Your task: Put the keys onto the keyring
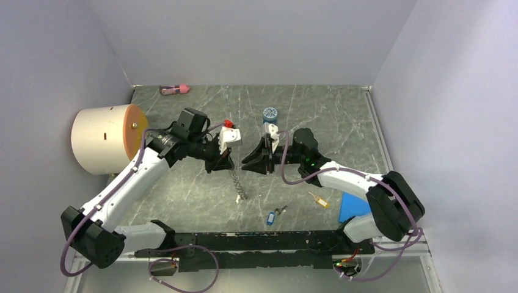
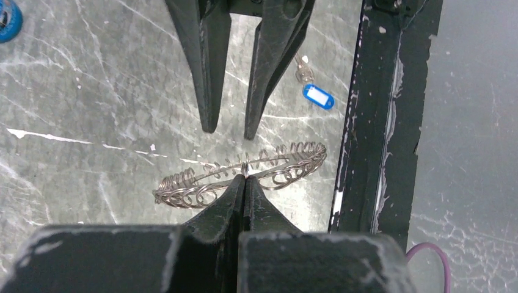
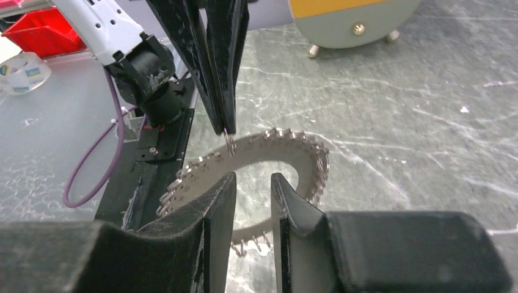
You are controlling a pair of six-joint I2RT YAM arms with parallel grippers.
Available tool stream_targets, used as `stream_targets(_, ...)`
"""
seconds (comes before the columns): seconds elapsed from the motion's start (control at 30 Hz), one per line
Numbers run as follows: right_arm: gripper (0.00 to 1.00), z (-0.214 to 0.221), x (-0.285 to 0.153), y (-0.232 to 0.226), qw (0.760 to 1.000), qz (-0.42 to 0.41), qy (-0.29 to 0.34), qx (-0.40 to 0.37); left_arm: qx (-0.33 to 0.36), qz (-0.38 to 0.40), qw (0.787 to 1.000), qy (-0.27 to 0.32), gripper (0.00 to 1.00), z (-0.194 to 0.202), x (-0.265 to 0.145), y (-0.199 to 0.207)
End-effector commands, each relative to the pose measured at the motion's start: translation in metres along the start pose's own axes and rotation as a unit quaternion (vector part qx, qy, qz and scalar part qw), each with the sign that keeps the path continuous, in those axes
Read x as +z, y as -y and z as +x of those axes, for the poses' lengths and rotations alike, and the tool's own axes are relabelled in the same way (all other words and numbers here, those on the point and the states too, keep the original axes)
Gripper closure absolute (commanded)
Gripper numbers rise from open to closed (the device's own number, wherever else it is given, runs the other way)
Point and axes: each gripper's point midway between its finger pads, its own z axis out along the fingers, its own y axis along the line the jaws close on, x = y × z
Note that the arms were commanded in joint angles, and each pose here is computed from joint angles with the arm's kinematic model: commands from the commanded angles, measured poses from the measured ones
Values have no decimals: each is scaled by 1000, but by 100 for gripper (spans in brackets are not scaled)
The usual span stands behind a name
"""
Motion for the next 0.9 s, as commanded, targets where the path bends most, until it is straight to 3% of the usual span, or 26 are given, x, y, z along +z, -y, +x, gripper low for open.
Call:
stream_targets(0.0,70,-38,15,-16,995,-58,52,-58,28,7,999,-30,97,1,-4,4)
stream_targets(0.17,69,-35,18,-24,992,-83,65,-71,37,10,999,-35,97,0,0,6)
stream_targets(0.37,70,-20,25,-27,992,-104,37,-68,48,15,999,-20,97,-6,4,10)
stream_targets(0.6,62,-4,26,-32,992,-117,21,-52,57,10,998,-14,98,-9,4,10)
stream_targets(0.73,73,-4,28,-30,992,-115,23,-51,58,15,998,-5,98,-12,4,12)
stream_targets(0.87,98,-4,30,-28,992,-115,23,-47,57,16,998,-4,97,-13,5,13)
